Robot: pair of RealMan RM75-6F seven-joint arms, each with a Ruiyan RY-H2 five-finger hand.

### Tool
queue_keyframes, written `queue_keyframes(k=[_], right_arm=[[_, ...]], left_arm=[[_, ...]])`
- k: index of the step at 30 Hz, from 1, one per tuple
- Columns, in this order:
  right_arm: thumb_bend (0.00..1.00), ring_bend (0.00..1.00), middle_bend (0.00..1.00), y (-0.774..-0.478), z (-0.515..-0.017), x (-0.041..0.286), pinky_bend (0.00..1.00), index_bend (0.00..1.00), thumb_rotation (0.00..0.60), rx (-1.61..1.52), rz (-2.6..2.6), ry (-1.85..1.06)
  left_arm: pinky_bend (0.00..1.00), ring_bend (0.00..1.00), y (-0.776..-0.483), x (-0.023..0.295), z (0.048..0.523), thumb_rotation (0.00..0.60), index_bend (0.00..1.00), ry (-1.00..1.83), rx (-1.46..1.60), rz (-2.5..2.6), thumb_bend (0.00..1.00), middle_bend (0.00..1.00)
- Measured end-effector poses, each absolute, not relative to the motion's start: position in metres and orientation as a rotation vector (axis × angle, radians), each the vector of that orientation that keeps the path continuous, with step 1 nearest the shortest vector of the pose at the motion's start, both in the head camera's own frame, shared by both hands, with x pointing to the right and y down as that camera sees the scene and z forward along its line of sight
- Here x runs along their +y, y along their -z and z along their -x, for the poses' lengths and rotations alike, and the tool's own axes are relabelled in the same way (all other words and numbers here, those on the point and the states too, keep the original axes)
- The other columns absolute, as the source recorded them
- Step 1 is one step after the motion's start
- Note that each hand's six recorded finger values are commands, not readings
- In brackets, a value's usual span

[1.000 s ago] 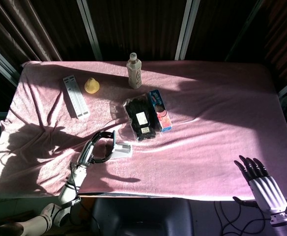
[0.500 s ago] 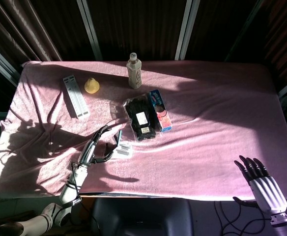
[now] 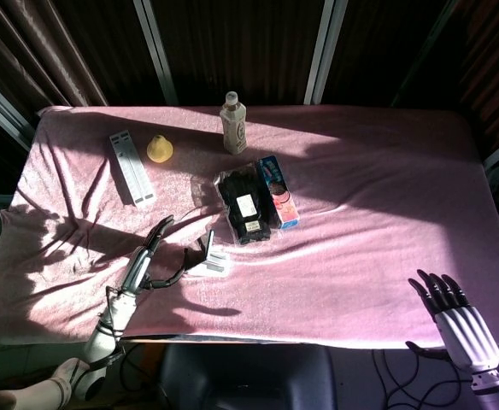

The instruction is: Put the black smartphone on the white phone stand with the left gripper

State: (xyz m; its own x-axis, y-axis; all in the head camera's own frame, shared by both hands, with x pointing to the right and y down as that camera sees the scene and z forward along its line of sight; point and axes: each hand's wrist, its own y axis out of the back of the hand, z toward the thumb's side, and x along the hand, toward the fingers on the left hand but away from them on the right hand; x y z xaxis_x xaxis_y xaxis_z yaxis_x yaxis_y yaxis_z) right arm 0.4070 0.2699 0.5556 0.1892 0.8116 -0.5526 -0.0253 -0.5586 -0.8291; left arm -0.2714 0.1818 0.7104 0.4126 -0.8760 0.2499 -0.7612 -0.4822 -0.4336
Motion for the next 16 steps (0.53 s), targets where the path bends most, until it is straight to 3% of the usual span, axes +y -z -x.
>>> queue_keyframes(k=[9,16], right_arm=[[0.13,0.00,0.00,-0.558,-0.409,0.269,0.00,0.00,0.600,-0.745,1.710,-1.474],[0.13,0.00,0.00,-0.563,-0.401,0.270,0.00,0.00,0.600,-0.725,1.714,-1.469]], left_arm=[[0.00,0.00,-0.672,0.191,0.368,0.600,0.00,1.075,1.175,2.021,0.34,0.00],[0.00,0.00,-0.636,0.212,0.409,0.600,0.00,1.405,0.974,1.575,0.34,0.00]])
